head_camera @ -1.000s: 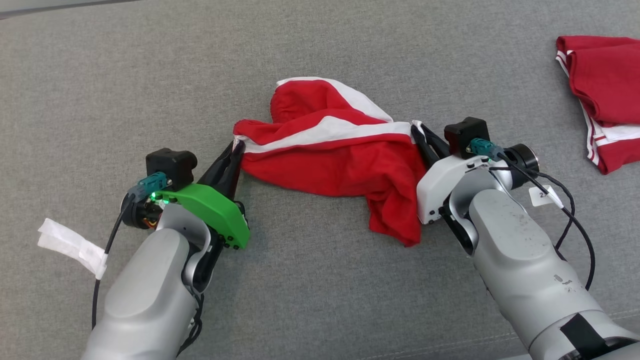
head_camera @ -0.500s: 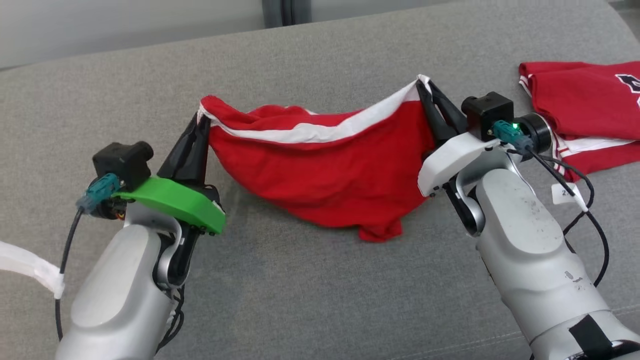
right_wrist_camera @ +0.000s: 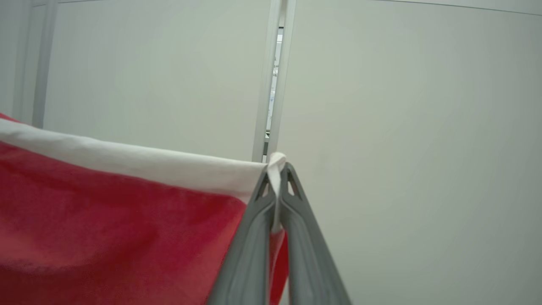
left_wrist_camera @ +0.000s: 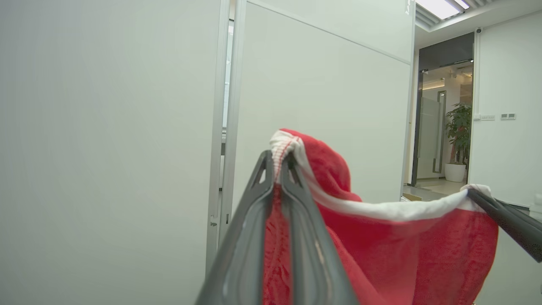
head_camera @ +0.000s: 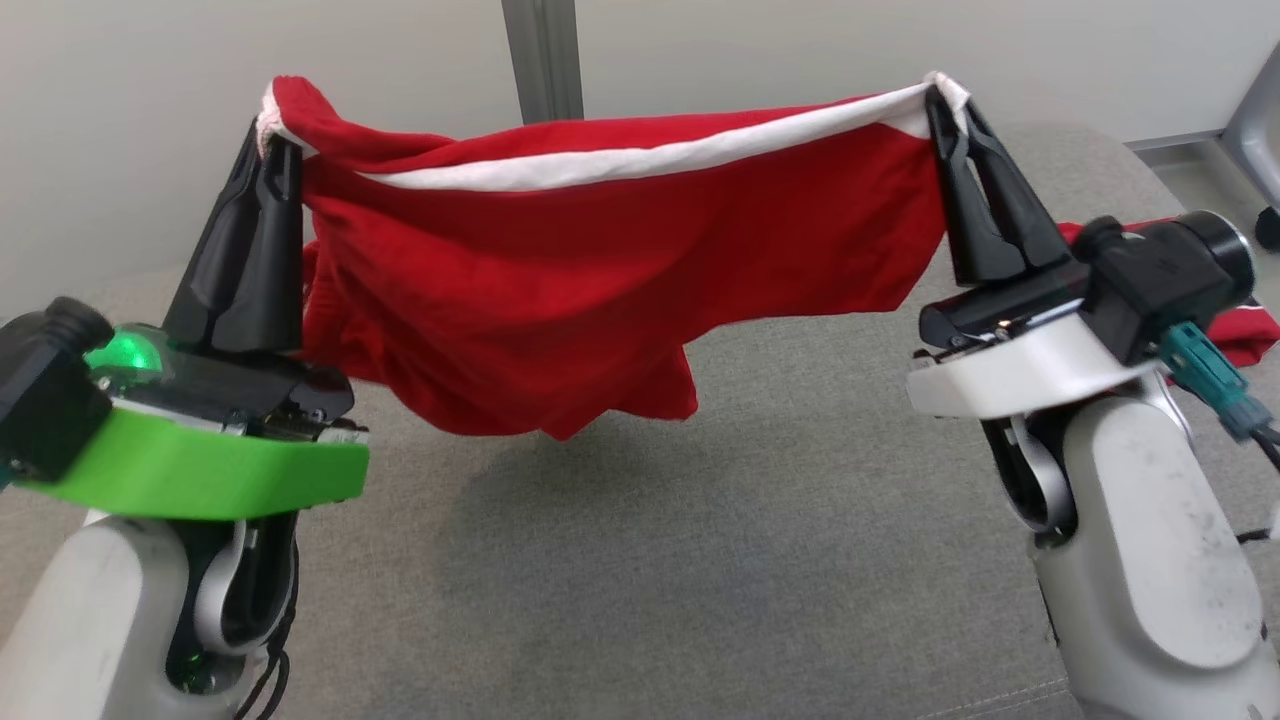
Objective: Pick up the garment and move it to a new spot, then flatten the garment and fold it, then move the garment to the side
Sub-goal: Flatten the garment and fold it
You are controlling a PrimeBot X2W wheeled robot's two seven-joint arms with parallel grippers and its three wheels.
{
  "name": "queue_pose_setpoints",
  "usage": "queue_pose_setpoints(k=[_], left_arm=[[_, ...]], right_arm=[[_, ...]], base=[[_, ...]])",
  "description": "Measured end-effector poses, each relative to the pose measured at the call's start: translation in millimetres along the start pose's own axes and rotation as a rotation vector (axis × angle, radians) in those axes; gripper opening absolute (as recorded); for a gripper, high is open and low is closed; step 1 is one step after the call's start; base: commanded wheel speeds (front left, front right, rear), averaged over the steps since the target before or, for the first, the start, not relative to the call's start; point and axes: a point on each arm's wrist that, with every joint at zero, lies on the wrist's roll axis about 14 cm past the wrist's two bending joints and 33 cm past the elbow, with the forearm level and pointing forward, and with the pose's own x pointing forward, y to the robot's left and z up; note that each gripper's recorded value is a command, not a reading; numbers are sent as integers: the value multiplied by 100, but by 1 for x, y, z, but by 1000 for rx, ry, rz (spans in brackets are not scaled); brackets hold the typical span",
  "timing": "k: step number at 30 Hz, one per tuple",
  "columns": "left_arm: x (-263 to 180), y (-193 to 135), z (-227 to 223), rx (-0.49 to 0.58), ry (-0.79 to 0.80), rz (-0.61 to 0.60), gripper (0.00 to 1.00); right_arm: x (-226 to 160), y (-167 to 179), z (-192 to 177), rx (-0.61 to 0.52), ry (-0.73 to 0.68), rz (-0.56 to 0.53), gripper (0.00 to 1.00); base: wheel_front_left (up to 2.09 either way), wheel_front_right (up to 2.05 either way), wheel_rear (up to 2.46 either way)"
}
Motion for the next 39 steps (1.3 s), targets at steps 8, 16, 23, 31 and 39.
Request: queue_pose_setpoints(k=[8,16,23,31,39], left_arm=[[-7,-37,58,34,-94,-92,0],[18,-2,-6,-24,122,-58,0],[89,51,-57,-8,210,-12,0],[139,95,-116,-53,165,76,0],[46,119,-263,-133,468,175,0]], right_arm=[[-31,-8,65,-52,-93,-48,0],[-16,-14,4,-2,69,-54,0],[62,-32,-50,-62,93,-22,0],[126,-38,-93,-137,24,-13,0],[62,-6,-224,10,345,26,0]], base=[[0,0,0],[0,0,0],[0,0,0],[0,0,0],[0,0,0]])
